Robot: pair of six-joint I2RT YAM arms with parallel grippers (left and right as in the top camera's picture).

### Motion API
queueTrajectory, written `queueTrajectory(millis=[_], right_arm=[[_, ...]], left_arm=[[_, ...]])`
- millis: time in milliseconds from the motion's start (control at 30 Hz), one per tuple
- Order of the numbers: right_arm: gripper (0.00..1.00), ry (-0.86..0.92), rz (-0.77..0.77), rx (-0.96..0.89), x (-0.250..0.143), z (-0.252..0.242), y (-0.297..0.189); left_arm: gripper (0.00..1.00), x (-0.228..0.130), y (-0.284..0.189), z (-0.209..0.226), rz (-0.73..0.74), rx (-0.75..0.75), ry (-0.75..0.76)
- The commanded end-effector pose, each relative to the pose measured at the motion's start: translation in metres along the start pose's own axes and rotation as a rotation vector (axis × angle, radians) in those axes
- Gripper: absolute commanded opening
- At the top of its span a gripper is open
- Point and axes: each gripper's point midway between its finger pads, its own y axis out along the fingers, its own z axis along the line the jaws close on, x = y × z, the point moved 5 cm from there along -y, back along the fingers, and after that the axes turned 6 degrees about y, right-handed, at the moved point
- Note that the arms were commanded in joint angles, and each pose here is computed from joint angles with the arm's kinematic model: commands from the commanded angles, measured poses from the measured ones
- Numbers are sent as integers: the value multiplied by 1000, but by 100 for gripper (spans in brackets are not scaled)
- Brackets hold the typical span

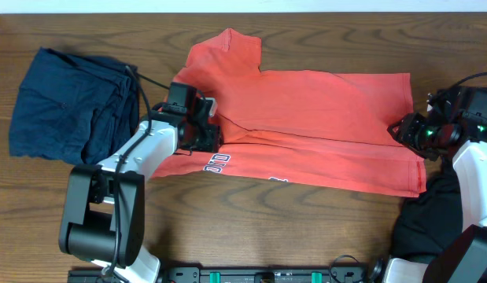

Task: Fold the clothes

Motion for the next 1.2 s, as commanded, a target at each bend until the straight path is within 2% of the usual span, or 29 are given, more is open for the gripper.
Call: queueTrajectory(millis=[0,67,100,200,433,533,767,967,1167], right_arm=[[42,-34,-6,2,0,4,-1],[43,-33,-7,1,1,3,-1],[43,-32,-10,-6,1,3,-1],[43,-32,-18,-32,2,-1,-1],[43,-32,-21,-41,2,-2,-1],[43,-32,-21,-42,2,-2,-1],[43,-34,-27,-39,4,-1,-1],[42,-31,-27,-39,3,-1,-1],[42,-31,-27,-39,3,-1,-1]], left_arm=[[33,2,9,-5,10,-24,30],[10,2,10,-7,12,-26,-5],[6,3,9,-8,5,-28,-19],[6,15,3,-14,-43,-59,-26],[6,67,-22,-24,-284,-87,-36],[6,77,-21,-28,-336,-97,-10],[6,84,5,-46,-355,-129,48],[6,87,9,-65,-379,-156,94],[6,79,12,-65,-328,-157,54]])
